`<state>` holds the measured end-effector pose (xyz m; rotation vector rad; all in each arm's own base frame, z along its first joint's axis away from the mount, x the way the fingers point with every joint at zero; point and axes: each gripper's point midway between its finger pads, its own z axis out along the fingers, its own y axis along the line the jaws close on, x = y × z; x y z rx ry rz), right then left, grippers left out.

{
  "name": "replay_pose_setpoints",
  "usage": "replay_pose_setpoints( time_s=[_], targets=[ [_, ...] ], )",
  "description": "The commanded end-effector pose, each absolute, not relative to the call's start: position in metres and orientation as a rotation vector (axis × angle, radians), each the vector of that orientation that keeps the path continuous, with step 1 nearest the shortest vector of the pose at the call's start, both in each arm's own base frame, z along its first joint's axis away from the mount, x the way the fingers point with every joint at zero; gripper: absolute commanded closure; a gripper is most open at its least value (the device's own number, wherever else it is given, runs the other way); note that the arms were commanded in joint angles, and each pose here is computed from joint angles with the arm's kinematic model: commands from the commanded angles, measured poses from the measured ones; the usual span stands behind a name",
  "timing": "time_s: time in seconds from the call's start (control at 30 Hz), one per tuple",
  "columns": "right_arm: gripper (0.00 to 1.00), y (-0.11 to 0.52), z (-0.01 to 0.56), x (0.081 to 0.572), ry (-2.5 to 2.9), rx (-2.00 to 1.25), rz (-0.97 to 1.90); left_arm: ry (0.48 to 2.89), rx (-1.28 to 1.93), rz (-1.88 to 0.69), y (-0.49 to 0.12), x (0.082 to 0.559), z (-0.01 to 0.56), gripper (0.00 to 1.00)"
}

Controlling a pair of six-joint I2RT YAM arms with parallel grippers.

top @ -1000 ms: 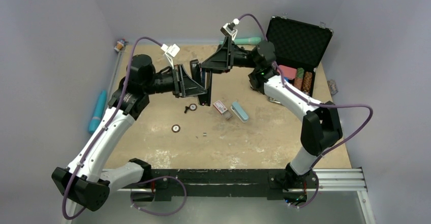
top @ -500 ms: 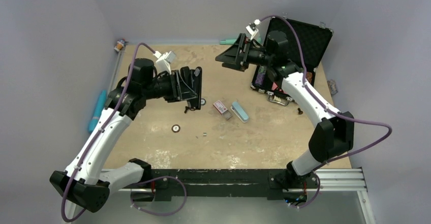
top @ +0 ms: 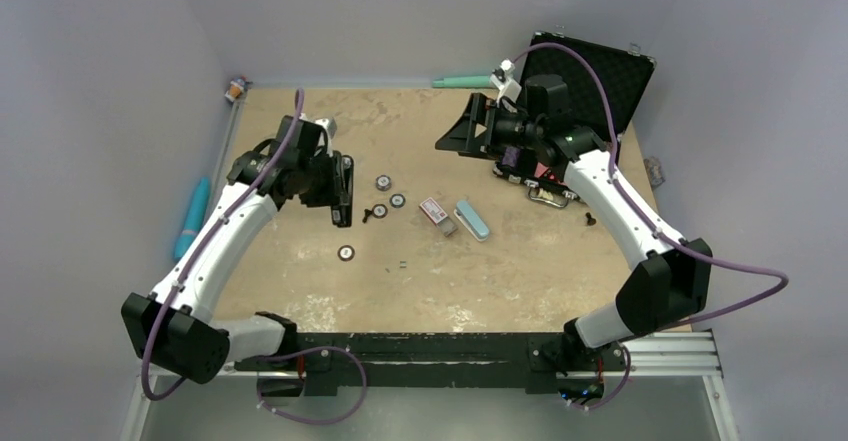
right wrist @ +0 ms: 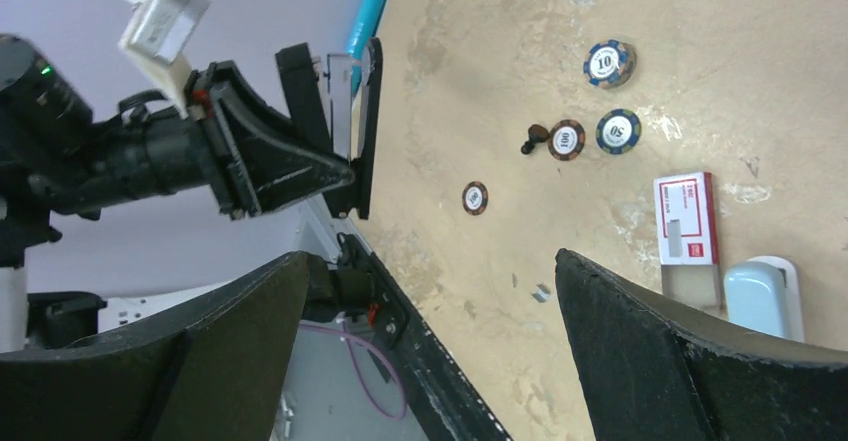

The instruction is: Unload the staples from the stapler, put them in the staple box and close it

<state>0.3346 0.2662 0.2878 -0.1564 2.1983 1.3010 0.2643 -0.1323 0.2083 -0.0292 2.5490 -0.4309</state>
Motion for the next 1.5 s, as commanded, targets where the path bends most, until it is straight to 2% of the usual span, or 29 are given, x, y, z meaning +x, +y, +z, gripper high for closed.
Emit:
replay_pose_setpoints(
  time_s=[0.0,0.33,0.47,0.73,0.77,1.0,1.03,1.23,1.47],
  targets=[
    [0.01,0.255,0.288,0.325,2.179,-0.21,1.219,2.582,-0.11,-0.165,-0.087,0.27,0.187,1.0],
    [0.01,0.254,0.279,0.325,2.207,-0.213,1.215,2.699,-0.602,0.097,-0.042,0.257,0.107,1.0],
    [0.01,0.254,0.277,0.324,2.214,-0.212,1.22,2.73,-0.648,0.169,-0.038,0.258,0.082,1.0],
    [0.01,0.25,0.276,0.325,2.219,-0.199,1.201,2.758,-0.621,0.118,-0.046,0.265,0.055,1.0],
    [0.01,0.249,0.275,0.325,2.222,-0.194,1.195,2.759,-0.624,0.113,-0.047,0.264,0.054,0.98],
    [0.01,0.241,0.261,0.331,2.262,-0.179,1.122,2.749,-0.609,0.072,-0.049,0.258,0.059,0.08],
    [0.01,0.244,0.268,0.34,2.207,-0.198,1.119,2.74,-0.6,0.067,-0.049,0.259,0.064,0.01],
    [0.01,0.234,0.252,0.338,2.288,-0.154,1.037,2.677,-0.47,-0.034,-0.057,0.271,0.102,0.0],
    [0.01,0.213,0.223,0.345,2.355,-0.109,0.848,2.577,-0.256,-0.263,-0.084,0.283,0.156,0.0]
  ],
)
